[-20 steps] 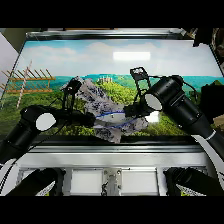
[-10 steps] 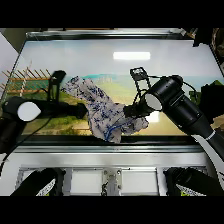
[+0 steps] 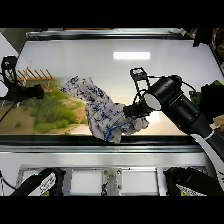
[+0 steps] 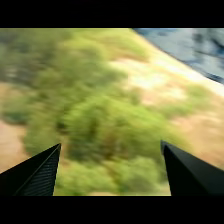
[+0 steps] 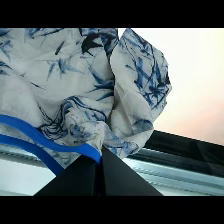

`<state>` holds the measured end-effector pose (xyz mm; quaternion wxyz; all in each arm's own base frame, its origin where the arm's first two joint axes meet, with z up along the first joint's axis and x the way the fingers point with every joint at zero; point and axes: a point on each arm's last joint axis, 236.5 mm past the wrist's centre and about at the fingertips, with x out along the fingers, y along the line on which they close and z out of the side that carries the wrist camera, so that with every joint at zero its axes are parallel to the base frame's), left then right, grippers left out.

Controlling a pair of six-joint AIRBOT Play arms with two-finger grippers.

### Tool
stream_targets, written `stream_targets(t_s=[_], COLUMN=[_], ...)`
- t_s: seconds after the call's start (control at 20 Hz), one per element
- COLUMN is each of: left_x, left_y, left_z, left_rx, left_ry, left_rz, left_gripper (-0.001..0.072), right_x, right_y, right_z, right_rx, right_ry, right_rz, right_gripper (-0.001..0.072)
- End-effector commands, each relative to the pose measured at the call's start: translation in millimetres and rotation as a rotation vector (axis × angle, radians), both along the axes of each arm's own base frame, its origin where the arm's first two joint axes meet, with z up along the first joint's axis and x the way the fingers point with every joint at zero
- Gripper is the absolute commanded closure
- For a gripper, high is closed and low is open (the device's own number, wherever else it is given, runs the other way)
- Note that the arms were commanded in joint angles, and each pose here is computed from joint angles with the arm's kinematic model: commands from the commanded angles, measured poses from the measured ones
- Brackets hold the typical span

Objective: Fold the clothes and pants, and hang the long-sleeved shirts on hangers.

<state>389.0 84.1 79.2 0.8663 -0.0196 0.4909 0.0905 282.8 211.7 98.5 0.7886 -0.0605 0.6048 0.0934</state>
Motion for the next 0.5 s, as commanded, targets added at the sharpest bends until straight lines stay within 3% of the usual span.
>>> stream_targets(t_s=[0.0, 0.45], left_x=[25, 72], left_y=[83, 193], left_z=[-16, -94], left_rx=[0.149, 0.150], left_ry=[0.009, 0.098], left_rz=[0.091, 0.206], left_gripper=[-0.0009, -0.0009], right_x=[0, 0], right_y=[0, 0], right_z=[-1, -2], right_rx=[-0.001, -0.003], right_ry=[0.003, 0.004], right_rz=[0.001, 0.001], right_gripper=[0.0693, 0.0693])
